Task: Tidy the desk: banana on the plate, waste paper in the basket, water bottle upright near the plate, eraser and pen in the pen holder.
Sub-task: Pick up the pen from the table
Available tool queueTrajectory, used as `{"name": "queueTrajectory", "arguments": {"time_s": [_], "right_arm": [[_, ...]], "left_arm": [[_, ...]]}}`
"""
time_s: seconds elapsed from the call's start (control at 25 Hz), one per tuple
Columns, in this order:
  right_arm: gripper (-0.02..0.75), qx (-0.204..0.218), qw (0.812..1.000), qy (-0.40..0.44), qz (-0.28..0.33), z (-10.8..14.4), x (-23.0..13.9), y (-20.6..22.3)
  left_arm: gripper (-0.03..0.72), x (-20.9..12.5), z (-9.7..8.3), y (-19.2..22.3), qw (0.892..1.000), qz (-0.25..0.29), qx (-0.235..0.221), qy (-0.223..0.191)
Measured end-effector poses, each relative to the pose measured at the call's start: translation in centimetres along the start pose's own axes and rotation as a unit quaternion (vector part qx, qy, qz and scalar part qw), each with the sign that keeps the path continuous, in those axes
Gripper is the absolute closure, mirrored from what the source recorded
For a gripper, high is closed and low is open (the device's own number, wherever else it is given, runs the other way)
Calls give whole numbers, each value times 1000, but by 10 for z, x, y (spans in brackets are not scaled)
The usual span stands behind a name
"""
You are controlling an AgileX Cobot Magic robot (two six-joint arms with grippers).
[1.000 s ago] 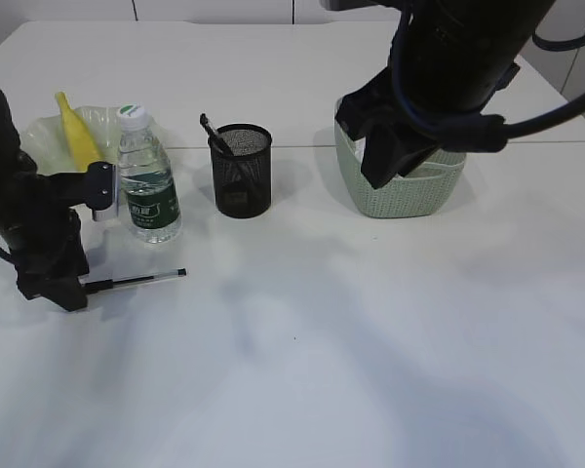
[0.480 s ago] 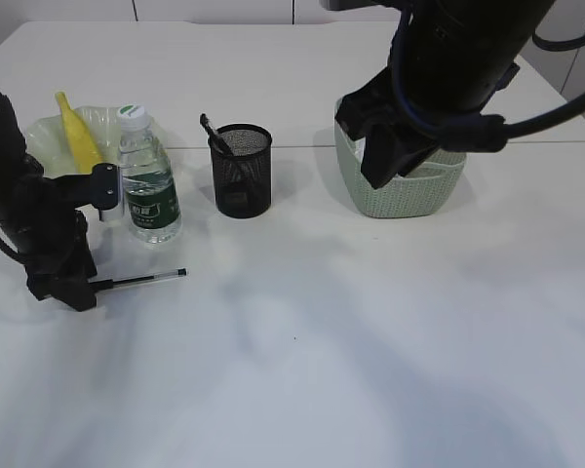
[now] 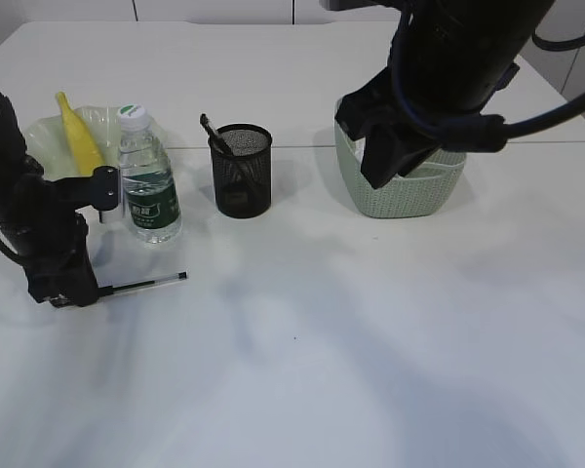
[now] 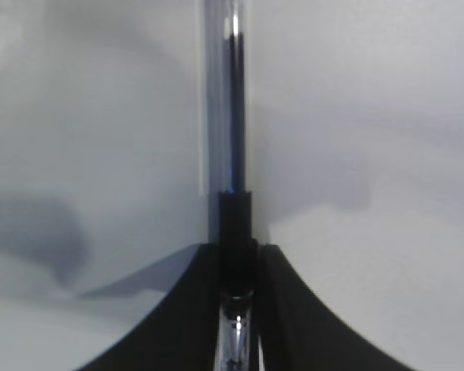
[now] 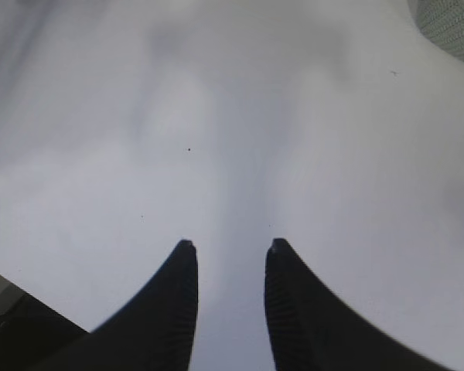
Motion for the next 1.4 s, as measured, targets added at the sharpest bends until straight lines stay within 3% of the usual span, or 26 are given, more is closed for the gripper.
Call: {"name": "queueTrajectory", "arguments": {"time_s": [0.12, 0.56, 0.84, 1.4], "right_arm": [[508, 0, 1000, 0, 0, 0, 0, 0], [508, 0, 1000, -2, 0, 0, 0, 0], [508, 1, 1000, -3, 0, 0, 0, 0], [508, 2, 1000, -4, 0, 1, 0, 0]], "left_arm": [[615, 0, -2, 0, 1000, 0, -7, -2], [629, -1, -20, -1, 998, 5, -58, -11], [644, 7, -19, -25, 999, -13, -36, -6], [648, 19, -31, -59, 998, -43, -34, -6]]}}
Point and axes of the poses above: a point on each arm's last joint axis where the gripper is mounted, y pointing out along that axis toward the gripper, z along the wrist's bending axis when the last joint is at zero, x = y × z, the point moved 8 cm from there along y, pointing out along that axis toward the gripper, and after that the axes turned 4 degrees about -y, right-handed, at the moved point
